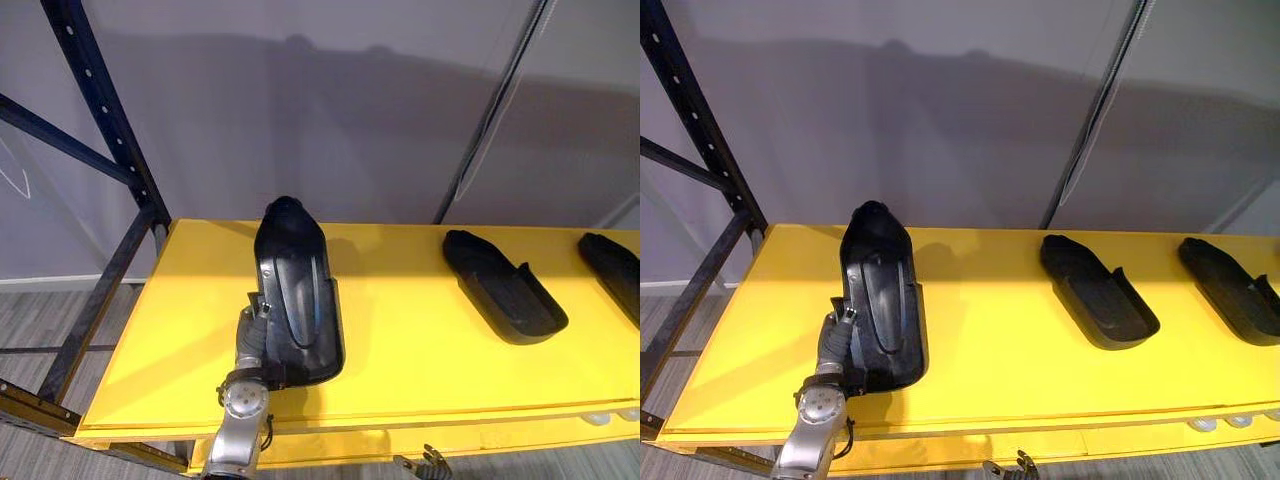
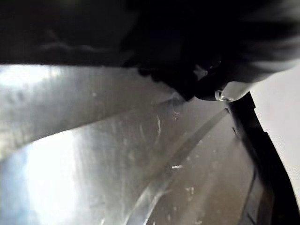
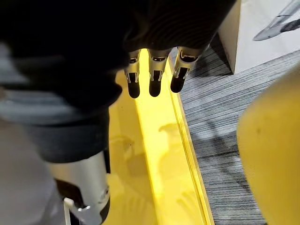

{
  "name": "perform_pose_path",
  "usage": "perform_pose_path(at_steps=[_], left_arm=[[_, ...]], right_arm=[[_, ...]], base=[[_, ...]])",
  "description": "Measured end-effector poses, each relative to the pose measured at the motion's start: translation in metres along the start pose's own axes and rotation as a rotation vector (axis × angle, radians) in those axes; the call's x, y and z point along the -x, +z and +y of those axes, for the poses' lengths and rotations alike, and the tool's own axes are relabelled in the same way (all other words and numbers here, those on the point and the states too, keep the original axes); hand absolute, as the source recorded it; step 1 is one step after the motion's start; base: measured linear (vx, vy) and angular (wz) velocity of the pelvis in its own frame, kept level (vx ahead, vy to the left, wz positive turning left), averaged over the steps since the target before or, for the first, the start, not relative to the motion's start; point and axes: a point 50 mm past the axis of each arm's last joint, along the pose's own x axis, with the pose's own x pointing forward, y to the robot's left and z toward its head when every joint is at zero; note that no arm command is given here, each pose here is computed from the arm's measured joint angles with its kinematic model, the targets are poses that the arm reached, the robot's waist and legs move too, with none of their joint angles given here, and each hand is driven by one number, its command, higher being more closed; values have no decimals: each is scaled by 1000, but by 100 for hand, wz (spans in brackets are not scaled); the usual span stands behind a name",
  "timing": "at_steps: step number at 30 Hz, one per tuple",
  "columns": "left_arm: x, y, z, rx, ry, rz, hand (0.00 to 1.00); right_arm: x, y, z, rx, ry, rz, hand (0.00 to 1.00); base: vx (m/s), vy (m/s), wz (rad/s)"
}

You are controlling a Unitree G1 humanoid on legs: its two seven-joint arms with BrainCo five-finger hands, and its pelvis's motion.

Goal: Walk over and take plastic housings, then place them on the shelf

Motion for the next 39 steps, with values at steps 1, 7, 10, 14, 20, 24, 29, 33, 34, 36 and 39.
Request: perform_pose_path(at_steps=[1, 7, 10, 14, 20, 24, 29, 33, 34, 36, 39], left_arm=[[-2, 0, 1, -3, 3, 4, 100], [-13, -10, 7, -13, 36, 70, 100], [-16, -11, 7, -17, 46, 84, 100], [-24, -12, 10, -32, 75, 94, 0], [-32, -7, 10, -30, 102, 85, 0], [-42, 1, 13, -22, 128, 66, 0], [-47, 5, 11, -22, 128, 56, 0], [-48, 8, 10, -16, 128, 48, 0], [-49, 9, 10, -15, 127, 44, 0], [-49, 11, 10, -6, 134, 37, 0], [-46, 17, 10, 35, 146, 15, 0]], right_arm=[[0, 0, -1, 1, -2, 2, 0], [-3, 4, -5, -13, -10, 1, 0], [-3, 3, -5, -13, -7, 3, 0], [-3, 3, -5, -18, -9, 8, 0], [-4, 1, -5, -23, -10, 24, 0], [-4, 1, -5, -23, -9, 29, 0], [-7, 2, -4, -15, -5, 42, 0], [-7, 3, -5, -12, -1, 41, 0], [-7, 3, -5, -12, 1, 40, 0], [-7, 3, -4, -12, 2, 40, 0], [-7, 3, -4, -11, 3, 39, 0]], base=[[-189, -4, -18], [-237, 0, -5], [-137, 29, -3], [-45, 41, 2], [48, 25, 7], [94, -8, 1], [32, -9, 2], [-39, 2, 0], [-82, 16, 0], [-84, 18, 0], [-69, 16, -1]])
